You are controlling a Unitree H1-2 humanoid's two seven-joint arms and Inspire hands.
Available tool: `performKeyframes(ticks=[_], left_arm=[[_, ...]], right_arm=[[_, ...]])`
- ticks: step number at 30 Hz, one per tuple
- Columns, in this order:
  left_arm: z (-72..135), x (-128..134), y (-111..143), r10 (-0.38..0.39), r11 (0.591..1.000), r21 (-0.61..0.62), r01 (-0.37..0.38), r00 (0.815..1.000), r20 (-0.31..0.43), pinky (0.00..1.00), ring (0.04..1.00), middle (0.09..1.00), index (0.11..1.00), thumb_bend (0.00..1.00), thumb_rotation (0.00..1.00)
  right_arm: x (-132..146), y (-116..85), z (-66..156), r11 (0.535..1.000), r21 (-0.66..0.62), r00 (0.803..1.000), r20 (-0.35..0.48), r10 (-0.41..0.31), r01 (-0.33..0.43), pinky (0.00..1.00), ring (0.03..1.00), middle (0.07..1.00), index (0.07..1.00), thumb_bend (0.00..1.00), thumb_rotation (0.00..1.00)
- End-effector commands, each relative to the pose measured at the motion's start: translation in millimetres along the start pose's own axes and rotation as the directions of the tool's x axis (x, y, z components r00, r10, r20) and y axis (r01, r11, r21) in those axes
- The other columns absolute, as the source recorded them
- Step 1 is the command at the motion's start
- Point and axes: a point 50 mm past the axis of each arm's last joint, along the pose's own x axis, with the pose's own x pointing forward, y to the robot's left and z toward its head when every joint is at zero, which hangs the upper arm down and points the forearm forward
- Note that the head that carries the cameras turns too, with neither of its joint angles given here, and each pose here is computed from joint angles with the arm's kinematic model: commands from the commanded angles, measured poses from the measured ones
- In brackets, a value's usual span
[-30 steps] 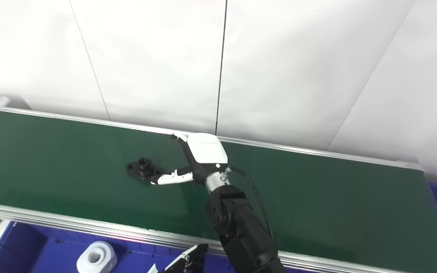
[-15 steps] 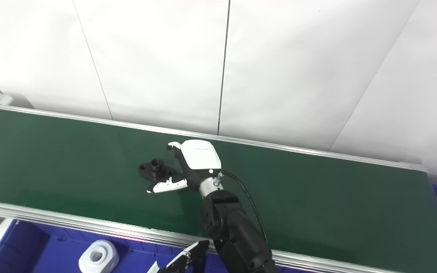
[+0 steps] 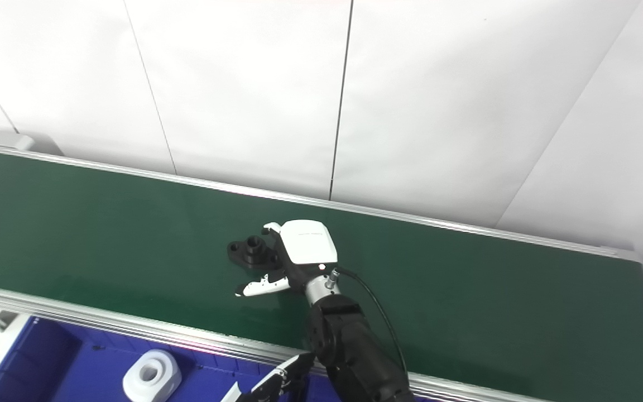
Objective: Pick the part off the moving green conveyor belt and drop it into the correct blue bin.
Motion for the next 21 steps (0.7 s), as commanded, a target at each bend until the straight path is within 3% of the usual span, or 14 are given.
performKeyframes(ticks=[1, 5, 9, 16, 20, 21], left_arm=[[13.5, 4.3, -9.3, 0.003, 1.0, -0.012, -0.002, 0.997, 0.074, 0.87, 0.932, 0.936, 0.915, 0.76, 0.8], [13.8, 3.8, -9.3, 0.0, 1.0, -0.01, 0.001, 0.997, 0.074, 0.87, 0.932, 0.936, 0.913, 0.75, 0.8], [14.3, 2.7, -9.5, -0.007, 1.0, -0.011, 0.008, 0.997, 0.073, 0.88, 0.943, 0.945, 0.921, 0.74, 0.79], [15.4, 1.9, -11.5, 0.001, 1.0, -0.014, 0.0, 0.997, 0.074, 0.87, 0.936, 0.938, 0.914, 0.73, 0.79], [17.3, 1.2, -12.9, -0.004, 1.0, -0.017, 0.005, 0.997, 0.078, 0.88, 0.94, 0.942, 0.918, 0.73, 0.8], [17.9, 1.2, -13.5, -0.003, 1.0, -0.021, 0.004, 0.997, 0.08, 0.88, 0.942, 0.944, 0.92, 0.73, 0.8]], right_arm=[[1.6, 3.6, 2.8, 1.0, 0.013, 0.998, 0.053, 0.02, -0.02, 0.47, 0.585, 0.662, 0.765, 0.83, 0.67], [1.0, 9.9, -2.3, 1.0, 0.007, 0.998, 0.061, 0.007, -0.008, 0.46, 0.571, 0.654, 0.749, 0.79, 0.67], [2.3, 13.7, -2.7, 1.0, -0.017, 0.998, 0.058, 0.006, -0.005, 0.43, 0.533, 0.641, 0.743, 0.68, 0.7], [6.3, 15.7, -1.2, 0.999, -0.05, 0.999, 0.045, 0.011, -0.009, 0.4, 0.516, 0.641, 0.739, 0.65, 0.74], [7.5, 16.0, 0.3, 0.998, -0.062, 0.999, 0.043, -0.003, 0.005, 0.39, 0.497, 0.619, 0.725, 0.62, 0.62], [7.3, 17.2, 0.9, 0.998, -0.063, 0.999, 0.043, -0.014, 0.016, 0.34, 0.442, 0.567, 0.706, 0.61, 0.58]])
